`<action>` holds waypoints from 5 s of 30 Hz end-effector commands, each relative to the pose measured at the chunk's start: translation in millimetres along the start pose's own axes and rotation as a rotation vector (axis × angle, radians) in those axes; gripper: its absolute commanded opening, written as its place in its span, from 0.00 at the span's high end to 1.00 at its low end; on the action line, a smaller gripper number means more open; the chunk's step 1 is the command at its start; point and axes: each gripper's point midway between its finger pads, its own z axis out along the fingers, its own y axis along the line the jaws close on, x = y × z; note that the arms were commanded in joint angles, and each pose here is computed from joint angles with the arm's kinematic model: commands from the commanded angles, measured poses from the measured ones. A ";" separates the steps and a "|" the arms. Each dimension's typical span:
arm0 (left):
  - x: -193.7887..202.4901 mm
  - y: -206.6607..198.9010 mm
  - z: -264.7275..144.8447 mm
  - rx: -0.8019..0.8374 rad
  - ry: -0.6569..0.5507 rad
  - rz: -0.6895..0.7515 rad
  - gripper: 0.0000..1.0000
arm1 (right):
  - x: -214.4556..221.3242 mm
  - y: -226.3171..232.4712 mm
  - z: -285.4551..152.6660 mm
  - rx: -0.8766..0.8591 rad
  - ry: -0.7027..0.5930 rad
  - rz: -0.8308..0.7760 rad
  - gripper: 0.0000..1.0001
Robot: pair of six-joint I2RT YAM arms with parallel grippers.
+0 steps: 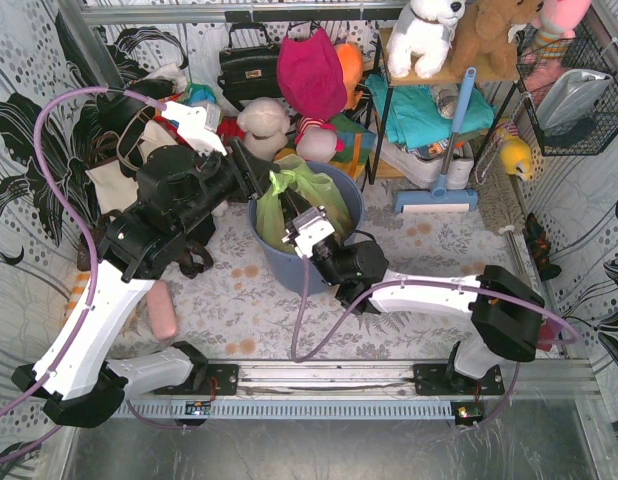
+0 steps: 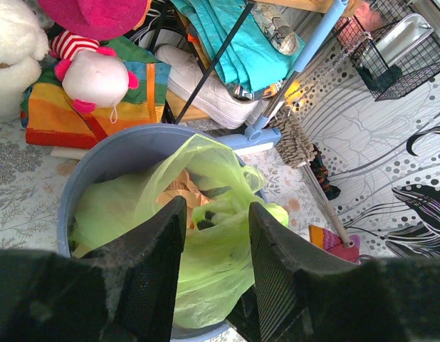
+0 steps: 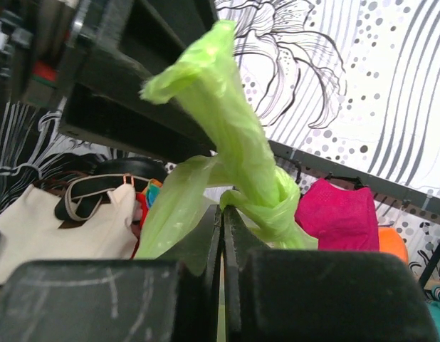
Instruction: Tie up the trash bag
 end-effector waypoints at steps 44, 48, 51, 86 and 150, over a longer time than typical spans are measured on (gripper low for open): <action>-30.5 38.1 -64.0 -0.192 -0.176 0.025 0.56 | -35.0 -14.2 36.0 0.082 -0.330 -0.033 1.00; -32.4 37.8 -54.6 -0.193 -0.185 0.034 0.54 | -35.4 -12.8 36.1 0.077 -0.333 -0.029 1.00; -22.4 31.0 -36.9 -0.154 -0.131 0.050 0.52 | -36.9 -13.5 36.4 0.078 -0.337 -0.028 1.00; -4.4 32.9 -46.1 -0.151 -0.081 -0.025 0.73 | -49.1 -21.7 35.8 0.094 -0.358 -0.046 1.00; -29.1 13.9 2.7 -0.125 -0.083 0.020 1.00 | -37.9 -20.4 36.6 0.108 -0.328 -0.053 0.78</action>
